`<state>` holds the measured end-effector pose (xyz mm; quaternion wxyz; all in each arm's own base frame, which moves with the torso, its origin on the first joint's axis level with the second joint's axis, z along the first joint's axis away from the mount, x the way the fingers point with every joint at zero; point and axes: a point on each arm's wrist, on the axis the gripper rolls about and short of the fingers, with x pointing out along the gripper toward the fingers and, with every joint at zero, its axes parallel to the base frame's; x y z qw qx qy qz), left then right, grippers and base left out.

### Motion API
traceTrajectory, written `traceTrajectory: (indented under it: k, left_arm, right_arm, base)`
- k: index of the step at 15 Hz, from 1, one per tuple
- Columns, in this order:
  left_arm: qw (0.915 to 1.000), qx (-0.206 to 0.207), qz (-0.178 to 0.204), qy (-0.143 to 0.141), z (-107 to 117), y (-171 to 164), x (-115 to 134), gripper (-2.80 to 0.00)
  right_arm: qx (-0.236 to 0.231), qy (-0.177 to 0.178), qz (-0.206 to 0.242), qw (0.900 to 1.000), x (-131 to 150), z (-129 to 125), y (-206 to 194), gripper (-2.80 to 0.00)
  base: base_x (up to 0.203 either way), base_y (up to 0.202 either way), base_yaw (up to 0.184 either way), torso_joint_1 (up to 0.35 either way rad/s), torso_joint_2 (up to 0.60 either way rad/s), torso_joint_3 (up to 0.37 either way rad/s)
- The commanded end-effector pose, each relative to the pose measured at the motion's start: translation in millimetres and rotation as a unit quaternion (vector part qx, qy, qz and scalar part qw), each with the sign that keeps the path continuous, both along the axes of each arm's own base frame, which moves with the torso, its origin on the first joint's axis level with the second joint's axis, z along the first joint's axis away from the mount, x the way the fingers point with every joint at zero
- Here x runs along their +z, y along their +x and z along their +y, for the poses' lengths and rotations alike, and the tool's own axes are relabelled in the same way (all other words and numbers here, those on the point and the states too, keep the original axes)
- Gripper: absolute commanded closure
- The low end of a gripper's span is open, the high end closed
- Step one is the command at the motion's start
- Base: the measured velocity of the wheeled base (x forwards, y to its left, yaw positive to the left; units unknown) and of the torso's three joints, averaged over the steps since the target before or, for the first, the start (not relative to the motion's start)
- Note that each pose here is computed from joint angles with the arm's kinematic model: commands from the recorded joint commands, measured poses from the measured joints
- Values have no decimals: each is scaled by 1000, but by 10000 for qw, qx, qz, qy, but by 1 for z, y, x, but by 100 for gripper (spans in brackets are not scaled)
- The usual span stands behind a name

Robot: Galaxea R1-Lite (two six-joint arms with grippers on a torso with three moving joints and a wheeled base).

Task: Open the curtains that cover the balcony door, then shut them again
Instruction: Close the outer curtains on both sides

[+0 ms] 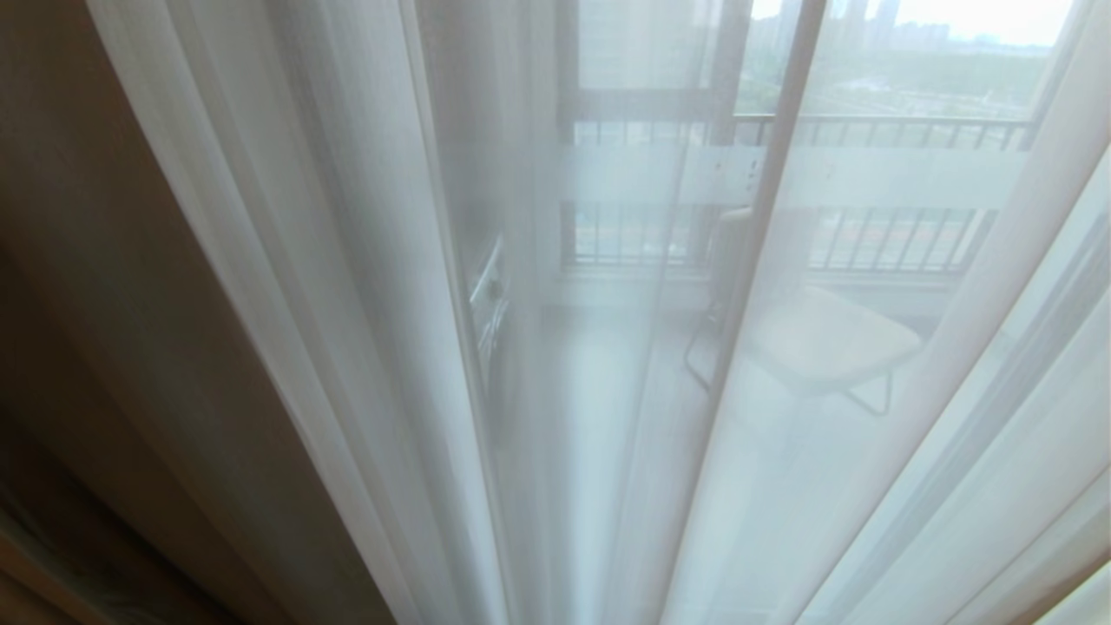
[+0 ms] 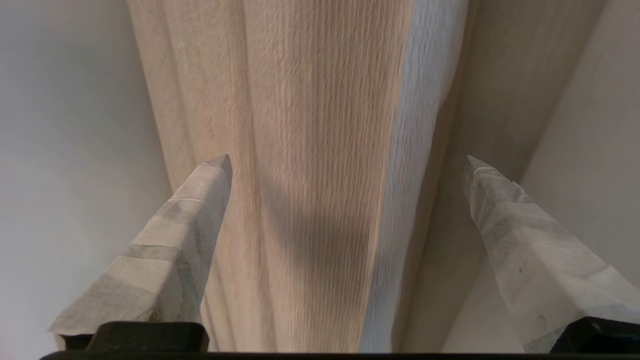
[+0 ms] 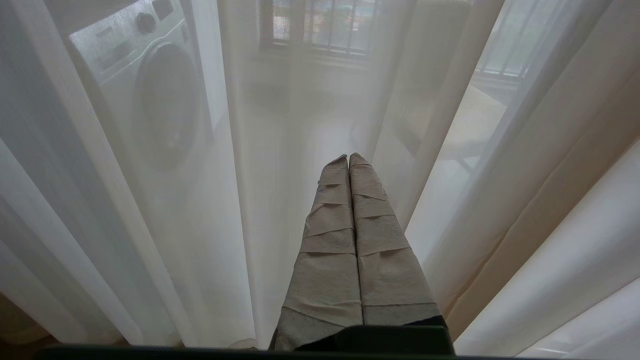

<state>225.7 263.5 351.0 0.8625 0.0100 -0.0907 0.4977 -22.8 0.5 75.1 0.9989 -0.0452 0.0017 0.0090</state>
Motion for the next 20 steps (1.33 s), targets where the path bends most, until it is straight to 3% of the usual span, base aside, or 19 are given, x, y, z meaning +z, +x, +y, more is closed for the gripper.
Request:
traceTrajectory:
  k: [1,9,13,14,20]
  left_arm:
    - [10000,11,11,-16,11,10,-5,-280]
    - [10000,-16,-27,21,28,26,-9,-280]
    - [9996,-293,54,-4,31,31,-15,-280]
    - [9995,-301,59,-10,31,32,-16,0]
    - [9994,-330,79,-65,33,35,-20,0]
  right_arm:
    - [3,0,1,10000,0,0,0,0]
    - [3,0,-6,10000,0,0,0,0]
    - [3,-7,0,10000,0,0,0,0]
    - [3,-7,-6,10000,0,0,0,0]
    - [3,-7,-6,10000,0,0,0,0]
  base:
    - [0,0,0,0,0,0]
    - [0,0,0,0,0,0]
    - [0,0,0,0,0,0]
    - [0,0,0,0,0,0]
    - [0,0,0,0,0,0]
